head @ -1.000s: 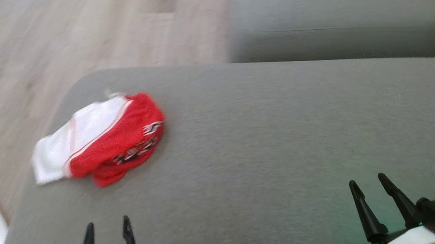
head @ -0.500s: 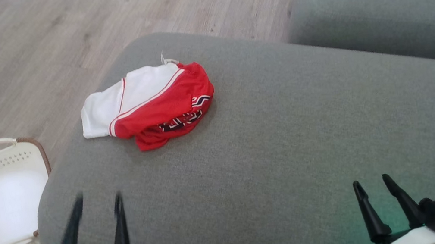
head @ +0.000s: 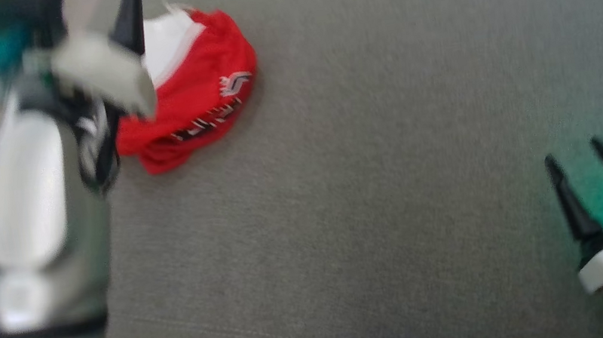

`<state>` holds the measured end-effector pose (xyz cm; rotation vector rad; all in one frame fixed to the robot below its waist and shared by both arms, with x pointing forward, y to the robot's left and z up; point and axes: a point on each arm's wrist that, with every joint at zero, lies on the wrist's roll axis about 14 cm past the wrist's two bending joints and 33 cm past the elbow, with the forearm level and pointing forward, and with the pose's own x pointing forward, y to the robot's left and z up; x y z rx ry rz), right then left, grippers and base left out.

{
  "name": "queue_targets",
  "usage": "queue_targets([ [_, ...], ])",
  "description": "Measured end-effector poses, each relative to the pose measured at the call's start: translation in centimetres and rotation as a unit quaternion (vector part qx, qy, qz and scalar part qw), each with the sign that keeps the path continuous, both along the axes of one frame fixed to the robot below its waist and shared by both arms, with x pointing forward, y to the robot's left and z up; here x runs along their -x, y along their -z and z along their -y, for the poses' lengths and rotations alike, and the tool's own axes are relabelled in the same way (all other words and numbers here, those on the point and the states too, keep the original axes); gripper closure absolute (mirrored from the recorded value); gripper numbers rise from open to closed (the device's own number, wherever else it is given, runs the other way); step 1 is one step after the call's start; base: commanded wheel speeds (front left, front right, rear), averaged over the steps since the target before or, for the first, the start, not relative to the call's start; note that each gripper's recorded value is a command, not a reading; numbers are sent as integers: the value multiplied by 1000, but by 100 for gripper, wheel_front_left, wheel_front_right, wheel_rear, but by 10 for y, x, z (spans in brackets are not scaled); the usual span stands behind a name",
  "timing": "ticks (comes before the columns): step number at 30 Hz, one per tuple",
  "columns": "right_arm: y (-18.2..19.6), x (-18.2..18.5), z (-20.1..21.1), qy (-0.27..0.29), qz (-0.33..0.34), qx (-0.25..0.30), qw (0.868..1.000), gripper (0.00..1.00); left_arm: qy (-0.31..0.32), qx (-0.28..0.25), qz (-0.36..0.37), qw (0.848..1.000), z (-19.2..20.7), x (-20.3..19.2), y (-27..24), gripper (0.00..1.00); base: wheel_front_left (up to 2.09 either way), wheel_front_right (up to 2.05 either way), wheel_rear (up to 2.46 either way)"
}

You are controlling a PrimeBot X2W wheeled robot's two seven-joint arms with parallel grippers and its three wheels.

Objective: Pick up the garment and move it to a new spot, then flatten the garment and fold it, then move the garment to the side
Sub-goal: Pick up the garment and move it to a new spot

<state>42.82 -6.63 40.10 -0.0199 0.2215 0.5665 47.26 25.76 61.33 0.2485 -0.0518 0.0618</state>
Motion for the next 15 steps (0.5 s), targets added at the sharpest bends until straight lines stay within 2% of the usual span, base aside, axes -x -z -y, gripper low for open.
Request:
queue_targets([
  [2,9,-10,10,2,-2,9,1000,0,-8,-2,-72,997,-4,-27,29,0,0,0,0],
  [5,21,-25,24,10,-5,19,1000,0,-28,36,-174,984,-16,-50,85,0,0,0,0],
  [10,37,-43,40,27,-9,23,999,0,-59,56,-328,941,-25,-52,183,0,0,0,0],
  [15,46,-50,50,39,-9,19,999,0,-73,87,-426,898,-20,-40,253,0,0,0,0],
])
